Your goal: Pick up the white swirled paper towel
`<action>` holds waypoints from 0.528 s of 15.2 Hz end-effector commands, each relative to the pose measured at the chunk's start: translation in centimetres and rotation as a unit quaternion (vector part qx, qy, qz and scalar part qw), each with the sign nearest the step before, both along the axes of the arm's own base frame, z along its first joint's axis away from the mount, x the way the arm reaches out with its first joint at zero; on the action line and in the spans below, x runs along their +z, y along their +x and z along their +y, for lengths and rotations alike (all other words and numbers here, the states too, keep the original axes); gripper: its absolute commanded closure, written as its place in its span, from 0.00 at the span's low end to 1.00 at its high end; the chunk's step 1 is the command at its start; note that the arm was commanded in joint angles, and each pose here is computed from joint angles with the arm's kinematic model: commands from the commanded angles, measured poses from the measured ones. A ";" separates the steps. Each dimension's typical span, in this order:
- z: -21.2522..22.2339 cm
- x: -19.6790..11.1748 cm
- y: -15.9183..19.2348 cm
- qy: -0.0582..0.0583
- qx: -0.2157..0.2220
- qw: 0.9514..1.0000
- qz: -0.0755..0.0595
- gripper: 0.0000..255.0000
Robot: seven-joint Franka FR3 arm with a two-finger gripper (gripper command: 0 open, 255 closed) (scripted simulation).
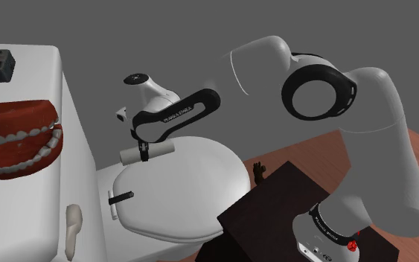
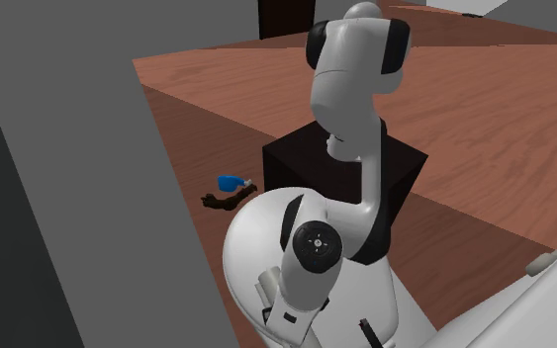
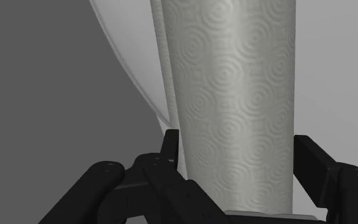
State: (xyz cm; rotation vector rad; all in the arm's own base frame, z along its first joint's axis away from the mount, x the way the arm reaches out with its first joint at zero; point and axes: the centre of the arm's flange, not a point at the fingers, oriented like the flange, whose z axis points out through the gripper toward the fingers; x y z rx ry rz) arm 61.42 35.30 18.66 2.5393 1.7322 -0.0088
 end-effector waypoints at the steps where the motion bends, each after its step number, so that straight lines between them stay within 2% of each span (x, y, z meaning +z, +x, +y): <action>1: 0.0 0.9 0.0 0.000 0.000 1.000 0.000 1.00; 8: 0.0 4.6 0.0 0.000 0.000 1.000 0.000 1.00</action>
